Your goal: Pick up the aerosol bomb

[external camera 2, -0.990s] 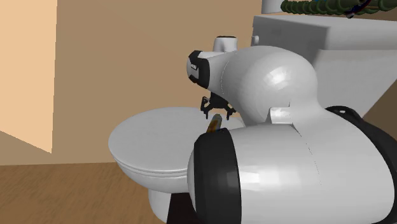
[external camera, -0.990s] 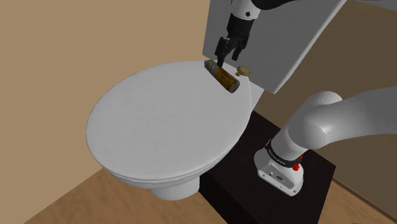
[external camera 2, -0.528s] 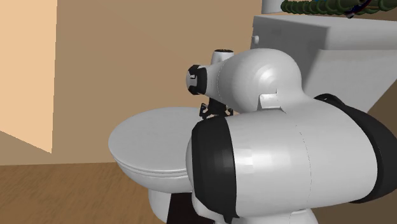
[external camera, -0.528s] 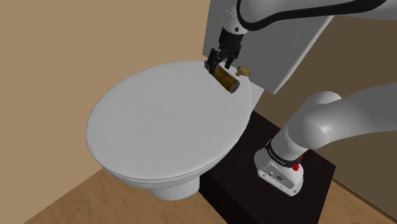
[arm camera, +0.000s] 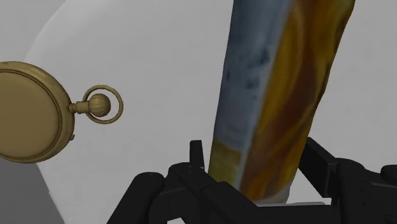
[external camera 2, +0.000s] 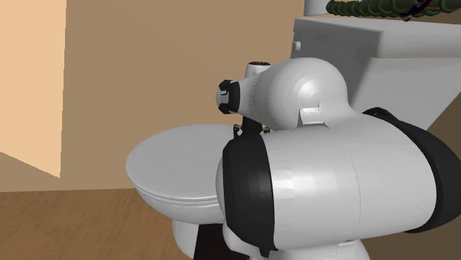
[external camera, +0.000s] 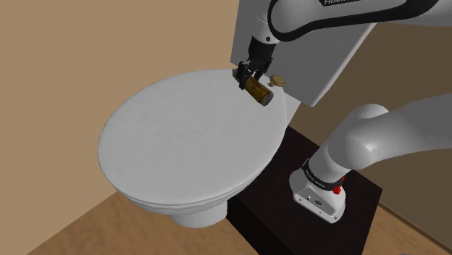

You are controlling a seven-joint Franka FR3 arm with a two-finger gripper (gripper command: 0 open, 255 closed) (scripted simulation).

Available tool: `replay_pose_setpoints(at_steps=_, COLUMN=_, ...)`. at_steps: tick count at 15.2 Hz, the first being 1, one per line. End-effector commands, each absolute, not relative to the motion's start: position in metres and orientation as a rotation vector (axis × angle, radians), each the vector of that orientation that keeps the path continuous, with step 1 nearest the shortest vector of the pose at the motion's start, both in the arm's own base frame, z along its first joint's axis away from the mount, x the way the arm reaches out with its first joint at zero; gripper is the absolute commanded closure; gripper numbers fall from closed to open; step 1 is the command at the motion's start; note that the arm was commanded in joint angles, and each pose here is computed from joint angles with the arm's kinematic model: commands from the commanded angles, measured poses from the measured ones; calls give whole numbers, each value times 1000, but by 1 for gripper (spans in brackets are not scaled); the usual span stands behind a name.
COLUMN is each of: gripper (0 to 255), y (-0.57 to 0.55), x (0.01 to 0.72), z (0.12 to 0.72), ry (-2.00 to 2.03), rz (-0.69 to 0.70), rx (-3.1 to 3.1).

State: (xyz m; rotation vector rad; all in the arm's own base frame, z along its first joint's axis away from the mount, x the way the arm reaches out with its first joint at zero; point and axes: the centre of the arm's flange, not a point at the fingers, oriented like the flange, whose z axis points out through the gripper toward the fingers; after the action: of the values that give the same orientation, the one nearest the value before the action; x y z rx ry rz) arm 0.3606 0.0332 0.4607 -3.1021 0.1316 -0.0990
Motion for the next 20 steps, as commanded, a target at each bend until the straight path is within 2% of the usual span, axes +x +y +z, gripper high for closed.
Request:
replay_pose_setpoints(at_steps=1, gripper=255, y=33, x=361, z=461, ry=132, rz=-99, rx=-3102)
replay_pose_setpoints(at_steps=6, gripper=255, y=33, x=361, z=461, ry=132, rz=-99, rx=-3102)
replay_pose_setpoints(at_steps=20, gripper=255, y=33, x=361, z=534, ry=132, rz=-99, rx=-3102)
